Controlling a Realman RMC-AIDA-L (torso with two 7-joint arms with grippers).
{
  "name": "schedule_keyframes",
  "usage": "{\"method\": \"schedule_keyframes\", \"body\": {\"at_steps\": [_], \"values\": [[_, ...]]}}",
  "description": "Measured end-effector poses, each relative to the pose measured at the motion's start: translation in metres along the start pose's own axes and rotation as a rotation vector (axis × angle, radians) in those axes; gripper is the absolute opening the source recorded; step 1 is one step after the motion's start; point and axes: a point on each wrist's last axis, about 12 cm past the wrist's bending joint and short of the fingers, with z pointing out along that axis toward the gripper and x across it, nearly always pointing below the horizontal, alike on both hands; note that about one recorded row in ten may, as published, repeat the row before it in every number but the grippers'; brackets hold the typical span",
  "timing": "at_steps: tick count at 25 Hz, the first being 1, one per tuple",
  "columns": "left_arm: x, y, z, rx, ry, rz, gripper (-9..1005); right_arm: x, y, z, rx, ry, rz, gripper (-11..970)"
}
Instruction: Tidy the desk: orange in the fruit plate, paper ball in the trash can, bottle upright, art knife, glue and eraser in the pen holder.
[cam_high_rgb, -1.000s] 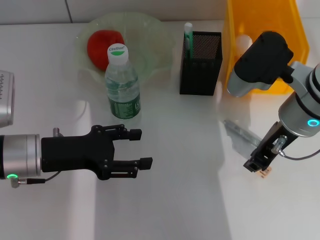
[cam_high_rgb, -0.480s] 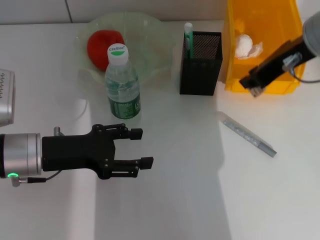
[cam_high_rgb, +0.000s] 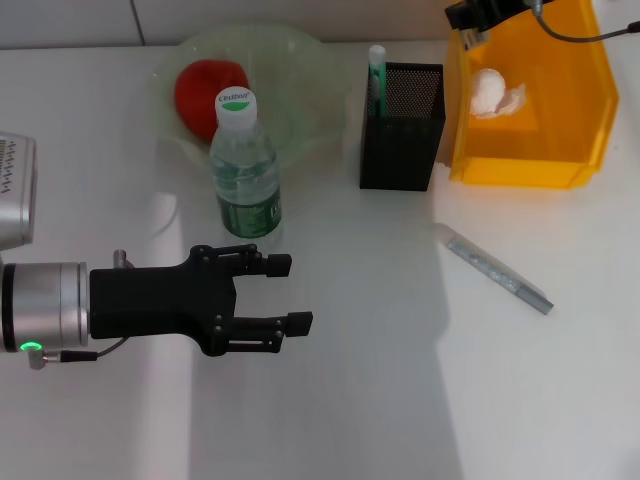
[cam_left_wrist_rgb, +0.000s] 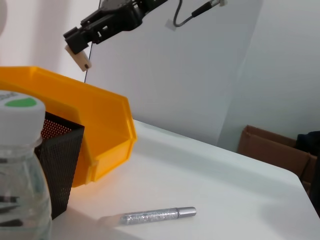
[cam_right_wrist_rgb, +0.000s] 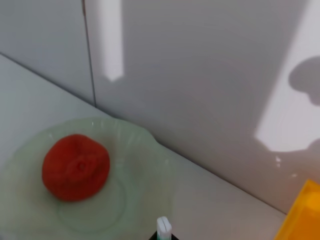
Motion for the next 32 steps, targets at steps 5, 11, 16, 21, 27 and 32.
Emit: {"method": "schedule_keyframes", "body": {"at_steps": [5, 11, 16, 21, 27, 32], "values": [[-0.001, 0.001, 0.001, 0.003, -0.001, 0.004, 783, -0.002, 0.005, 0.023, -0.083, -0.017, 0.009, 317], [-0.002, 0.000, 0.002, 0.005, -0.001, 0.004, 783, -0.003, 0.009, 0.027, -0.165, -0.067, 0.001, 353], [0.000, 0.000, 0.002, 0.004, -0.001, 0.001, 783, 0.000, 0.008, 0.025, -0.167, -0.061, 0.009, 483], [0.000, -0.001, 0.001, 0.004, -0.001, -0.001, 783, 0.005, 0.009, 0.002, -0.188, -0.040, -0.002, 601], [0.001, -0.001, 0.001, 0.004, -0.002, -0.003, 783, 0.015, 0.014, -0.035, -0.233, 0.105, -0.056, 601], [0.000, -0.001, 0.001, 0.005, -0.002, -0.001, 783, 0.044, 0.018, -0.027, -0.258, 0.323, -0.055, 599]]}}
